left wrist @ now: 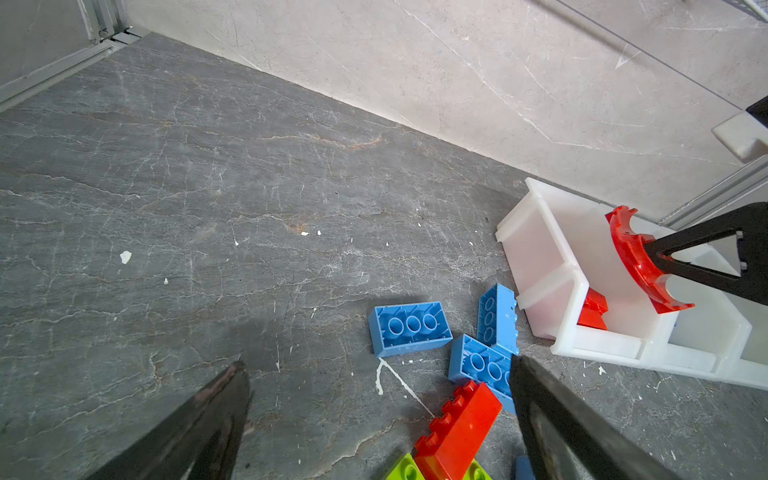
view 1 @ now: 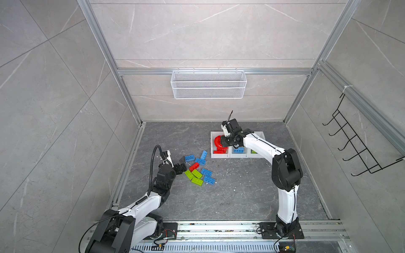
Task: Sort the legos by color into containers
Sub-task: 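Carry the red arch into the red compartment and open the right gripper, then move the right gripper back over the pile toward a blue brick, then close the right gripper on the blue brick and lift it, then carry the blue brick into the blue compartment and release it, then move the right gripper back over the pile toward another blue brick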
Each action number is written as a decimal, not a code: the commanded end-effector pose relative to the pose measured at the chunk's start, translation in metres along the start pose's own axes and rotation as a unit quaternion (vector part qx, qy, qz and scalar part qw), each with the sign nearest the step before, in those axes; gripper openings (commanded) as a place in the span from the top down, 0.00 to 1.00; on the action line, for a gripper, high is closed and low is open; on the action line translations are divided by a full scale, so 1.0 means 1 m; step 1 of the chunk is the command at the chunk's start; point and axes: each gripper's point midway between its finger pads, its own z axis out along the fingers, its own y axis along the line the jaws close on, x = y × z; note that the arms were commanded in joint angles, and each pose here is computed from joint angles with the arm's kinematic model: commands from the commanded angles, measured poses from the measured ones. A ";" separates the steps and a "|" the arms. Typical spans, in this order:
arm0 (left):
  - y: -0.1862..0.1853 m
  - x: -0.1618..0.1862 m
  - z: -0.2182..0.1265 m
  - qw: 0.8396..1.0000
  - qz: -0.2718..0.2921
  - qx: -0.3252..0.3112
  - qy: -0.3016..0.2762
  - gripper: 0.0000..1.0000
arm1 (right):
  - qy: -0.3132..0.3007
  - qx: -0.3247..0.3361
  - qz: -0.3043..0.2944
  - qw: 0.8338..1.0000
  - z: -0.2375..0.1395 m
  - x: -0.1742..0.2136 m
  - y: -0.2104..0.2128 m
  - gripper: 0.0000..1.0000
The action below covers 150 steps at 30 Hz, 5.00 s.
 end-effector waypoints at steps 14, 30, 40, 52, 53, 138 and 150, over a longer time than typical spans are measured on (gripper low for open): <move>-0.014 -0.034 -0.006 0.998 -0.005 0.023 -0.050 0.00 | -0.060 -0.133 -0.080 0.986 -0.097 0.014 0.067 0.40; -0.009 -0.032 -0.005 0.999 0.007 0.009 -0.047 0.00 | 0.093 -0.182 -0.174 0.963 -0.049 0.176 0.136 0.30; -0.015 -0.032 -0.004 0.999 0.006 0.024 -0.042 0.00 | 0.129 -0.166 -0.188 0.960 -0.021 0.198 0.143 0.30; -0.015 -0.031 -0.002 0.999 0.004 0.024 -0.039 0.00 | 0.148 -0.132 -0.221 0.955 -0.002 0.214 0.146 0.36; -0.014 -0.031 -0.002 0.999 0.004 0.020 -0.038 0.00 | 0.152 -0.123 -0.220 0.956 0.000 0.214 0.145 0.37; -0.046 -0.031 -0.005 0.993 0.007 0.113 -0.042 0.00 | 0.008 0.035 0.075 0.997 -0.009 0.034 -0.092 0.52; -0.052 -0.034 -0.006 0.991 0.003 0.125 -0.040 0.00 | -0.065 -0.033 0.014 0.997 -0.074 0.029 -0.047 0.34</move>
